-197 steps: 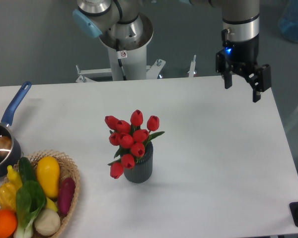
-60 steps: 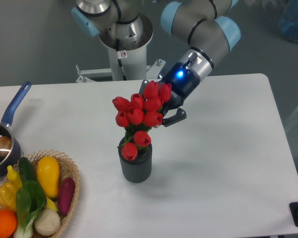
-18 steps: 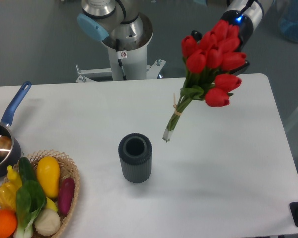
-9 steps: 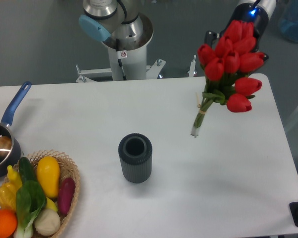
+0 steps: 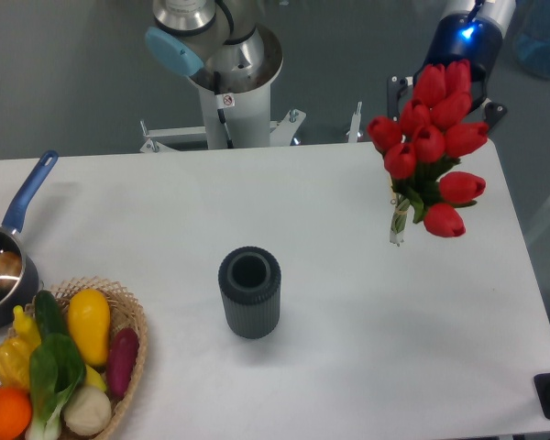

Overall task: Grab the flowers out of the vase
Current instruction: 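Carry the tulip bunch up and away from the vase, holding it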

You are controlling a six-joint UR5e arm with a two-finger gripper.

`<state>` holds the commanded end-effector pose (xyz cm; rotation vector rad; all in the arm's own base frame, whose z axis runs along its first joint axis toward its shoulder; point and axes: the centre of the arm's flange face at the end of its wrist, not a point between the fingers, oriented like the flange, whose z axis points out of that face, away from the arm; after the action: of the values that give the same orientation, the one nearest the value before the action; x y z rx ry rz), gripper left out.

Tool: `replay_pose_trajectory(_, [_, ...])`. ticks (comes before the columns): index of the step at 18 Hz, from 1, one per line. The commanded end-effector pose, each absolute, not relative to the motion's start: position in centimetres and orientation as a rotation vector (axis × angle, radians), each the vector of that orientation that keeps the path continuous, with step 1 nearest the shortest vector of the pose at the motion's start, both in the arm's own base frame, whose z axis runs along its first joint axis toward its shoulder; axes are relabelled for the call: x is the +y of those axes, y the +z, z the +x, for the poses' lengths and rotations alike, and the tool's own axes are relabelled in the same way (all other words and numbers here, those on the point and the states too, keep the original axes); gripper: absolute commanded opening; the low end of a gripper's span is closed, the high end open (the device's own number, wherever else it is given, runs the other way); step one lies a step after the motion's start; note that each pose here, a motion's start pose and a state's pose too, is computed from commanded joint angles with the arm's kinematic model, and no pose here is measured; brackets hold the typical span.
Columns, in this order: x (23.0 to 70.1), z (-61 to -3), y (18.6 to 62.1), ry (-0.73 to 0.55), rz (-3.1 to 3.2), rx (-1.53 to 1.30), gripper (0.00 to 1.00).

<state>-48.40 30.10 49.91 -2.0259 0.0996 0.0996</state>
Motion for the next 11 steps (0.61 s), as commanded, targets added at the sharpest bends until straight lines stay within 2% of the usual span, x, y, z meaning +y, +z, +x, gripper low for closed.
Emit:
replay_pose_trajectory(5, [32.2,-47.8,49.1,0.110,-2.091,0.159,0.38])
replay_pose_trajectory(11, [32.3,-47.9,48.9,0.109,-2.092,0.163,0.38])
